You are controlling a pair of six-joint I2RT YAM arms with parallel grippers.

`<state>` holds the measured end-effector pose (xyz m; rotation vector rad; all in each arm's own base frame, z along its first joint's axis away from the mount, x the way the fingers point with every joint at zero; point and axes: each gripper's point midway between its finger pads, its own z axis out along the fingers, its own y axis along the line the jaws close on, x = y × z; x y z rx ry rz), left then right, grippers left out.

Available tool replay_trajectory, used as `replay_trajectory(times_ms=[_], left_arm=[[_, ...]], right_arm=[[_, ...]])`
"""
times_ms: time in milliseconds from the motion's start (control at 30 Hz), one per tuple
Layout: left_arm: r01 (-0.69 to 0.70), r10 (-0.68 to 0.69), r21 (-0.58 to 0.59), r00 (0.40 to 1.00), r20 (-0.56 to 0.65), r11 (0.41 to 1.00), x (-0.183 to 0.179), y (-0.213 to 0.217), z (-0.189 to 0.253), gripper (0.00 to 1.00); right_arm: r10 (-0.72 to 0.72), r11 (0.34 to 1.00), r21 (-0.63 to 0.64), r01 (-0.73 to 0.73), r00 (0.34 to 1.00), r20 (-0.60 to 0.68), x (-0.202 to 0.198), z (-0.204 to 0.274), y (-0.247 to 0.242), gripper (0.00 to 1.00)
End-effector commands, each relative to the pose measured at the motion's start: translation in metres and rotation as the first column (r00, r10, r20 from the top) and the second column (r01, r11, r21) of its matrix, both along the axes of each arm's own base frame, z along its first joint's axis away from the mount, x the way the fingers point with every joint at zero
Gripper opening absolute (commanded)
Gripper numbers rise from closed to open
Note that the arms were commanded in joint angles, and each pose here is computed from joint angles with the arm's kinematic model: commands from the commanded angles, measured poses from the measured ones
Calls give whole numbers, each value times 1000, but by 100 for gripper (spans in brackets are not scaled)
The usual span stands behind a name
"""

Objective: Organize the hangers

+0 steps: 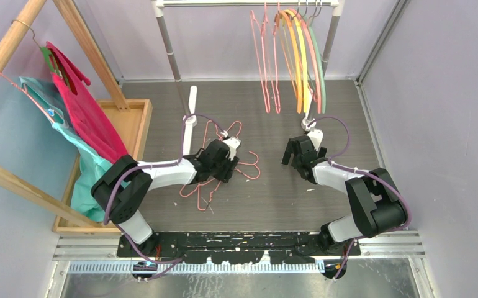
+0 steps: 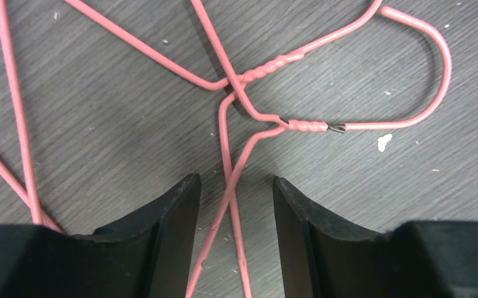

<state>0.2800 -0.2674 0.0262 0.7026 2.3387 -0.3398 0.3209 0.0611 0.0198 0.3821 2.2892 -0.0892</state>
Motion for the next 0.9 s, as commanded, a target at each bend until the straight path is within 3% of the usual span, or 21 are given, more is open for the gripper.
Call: replay_trajectory(times_ms=[0,100,267,333,500,867], left_arm=[[-21,23,-48,999,42,999,4,-2,10,47],[-31,32,-54,999,28,998,-2,2,7,41],[-38,39,-40,999,14,998,-4,5,0,7],[-39,39,-40,999,11,998,-4,4,-1,1],[-33,34,-67,999,10,997,-2,-2,17,0],[28,1,-327,996,88,944,-11,-26,152,0]], right_arm=[[12,999,44,-14,999,48,16,9,11,100],[10,999,43,-12,999,46,15,8,10,100],[11,999,44,-13,999,44,16,8,10,100],[8,999,41,-10,999,46,15,9,9,100],[7,999,39,-8,999,45,14,8,9,100],[13,999,49,-15,999,46,16,8,12,100]])
